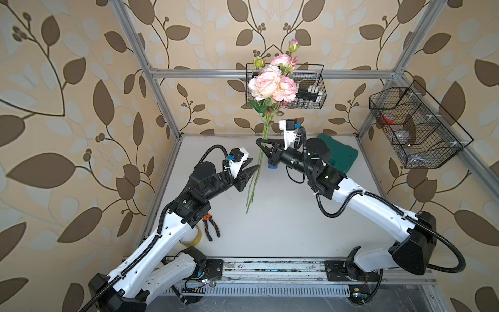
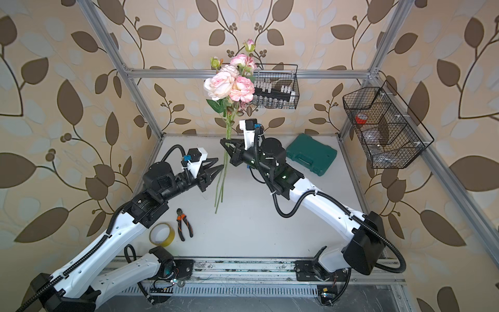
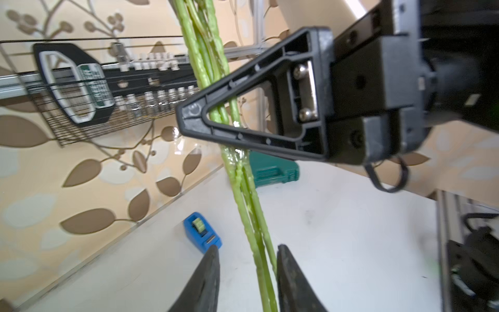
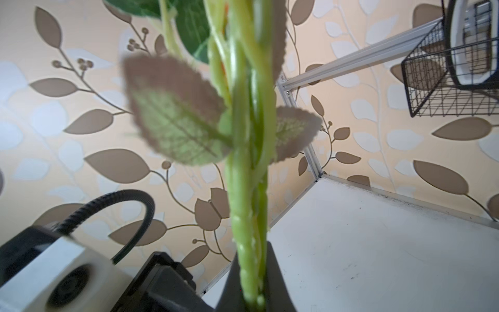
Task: Wrap bouquets with tape
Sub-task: Wrap the tape around the bouquet.
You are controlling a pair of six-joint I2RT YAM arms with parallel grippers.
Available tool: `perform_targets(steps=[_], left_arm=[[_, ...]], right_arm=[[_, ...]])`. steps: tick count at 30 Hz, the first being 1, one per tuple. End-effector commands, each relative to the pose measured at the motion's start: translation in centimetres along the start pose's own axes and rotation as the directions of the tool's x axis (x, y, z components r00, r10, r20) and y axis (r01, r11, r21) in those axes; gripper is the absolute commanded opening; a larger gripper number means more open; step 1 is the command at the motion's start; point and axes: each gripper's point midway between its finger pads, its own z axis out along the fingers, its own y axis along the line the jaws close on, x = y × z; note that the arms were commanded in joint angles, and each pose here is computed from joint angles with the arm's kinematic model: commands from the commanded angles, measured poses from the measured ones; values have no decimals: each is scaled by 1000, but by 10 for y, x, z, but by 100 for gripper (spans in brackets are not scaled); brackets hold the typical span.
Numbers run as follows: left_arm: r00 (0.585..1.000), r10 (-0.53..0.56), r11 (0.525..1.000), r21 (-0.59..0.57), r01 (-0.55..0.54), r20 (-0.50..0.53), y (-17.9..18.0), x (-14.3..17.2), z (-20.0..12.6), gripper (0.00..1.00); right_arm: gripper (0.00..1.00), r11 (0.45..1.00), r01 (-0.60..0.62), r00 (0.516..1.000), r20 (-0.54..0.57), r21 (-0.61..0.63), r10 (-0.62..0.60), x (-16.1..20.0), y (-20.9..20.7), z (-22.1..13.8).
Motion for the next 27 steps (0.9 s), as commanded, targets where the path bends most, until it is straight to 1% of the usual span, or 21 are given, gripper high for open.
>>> perform_targets(steps=[1, 3, 5, 6, 8, 11, 13, 14, 16, 17, 18, 19, 20, 21, 22, 23, 24, 25, 27], left_arm=[[994, -27, 982, 190, 5, 111, -34, -29, -13, 35], [986, -61, 970, 242, 22, 155, -42, -40, -17, 40], [980, -77, 948, 319, 14, 184, -54, -47, -21, 49], [977, -86, 938, 346, 13, 196, -58, -51, -22, 50], [974, -97, 925, 380, 12, 205, -63, -57, -23, 51], [971, -121, 911, 411, 26, 206, -65, -61, -21, 49], [972, -131, 891, 453, 28, 196, -70, -60, -20, 48], [973, -128, 882, 471, 25, 189, -73, -59, -19, 46], [976, -130, 877, 479, 30, 177, -73, -56, -17, 38], [977, -128, 877, 479, 30, 173, -73, -54, -16, 24], [977, -119, 879, 476, 20, 177, -73, -54, -16, 7], [977, -108, 882, 470, 10, 182, -72, -54, -16, 0], [979, -99, 893, 451, 7, 180, -70, -53, -15, 0], [980, -89, 908, 419, 6, 180, -65, -53, -13, 0], [981, -87, 923, 385, 14, 174, -59, -52, -11, 0], [982, -86, 938, 345, 24, 166, -53, -50, -8, 0], [984, -80, 952, 306, 27, 162, -46, -47, -6, 0], [985, -74, 960, 278, 28, 155, -42, -42, -3, 0], [988, -61, 979, 202, 32, 141, -30, -35, 1, 0]], right_arm=[[0, 946, 118, 992, 66, -302, -103, -22, 72, -32], [0, 929, 128, 991, 84, -346, -105, -26, 83, -41], [0, 915, 128, 991, 84, -383, -104, -26, 91, -45], [0, 908, 130, 991, 86, -398, -104, -27, 94, -47], [0, 892, 129, 991, 83, -432, -103, -27, 100, -48], [0, 873, 132, 991, 90, -469, -101, -28, 108, -50], [0, 868, 134, 990, 94, -478, -102, -29, 110, -48], [0, 862, 141, 990, 98, -487, -107, -29, 112, -48], [0, 860, 144, 989, 105, -490, -106, -29, 114, -46], [0, 860, 141, 989, 104, -490, -103, -29, 113, -44], [0, 862, 137, 990, 102, -488, -99, -29, 113, -42], [0, 862, 136, 990, 100, -488, -100, -28, 113, -41], [0, 872, 135, 990, 102, -470, -99, -27, 110, -39], [0, 897, 130, 991, 96, -423, -98, -25, 104, -34], [0, 933, 136, 987, 122, -332, -100, -29, 92, -30], [16, 970, 141, 984, 139, -200, -114, -28, 75, -25], [31, 990, 140, 977, 164, -23, -135, -26, 53, -22], [33, 986, 131, 974, 171, 107, -148, -23, 36, -22], [31, 960, 113, 976, 154, 257, -155, -20, 9, -20]])
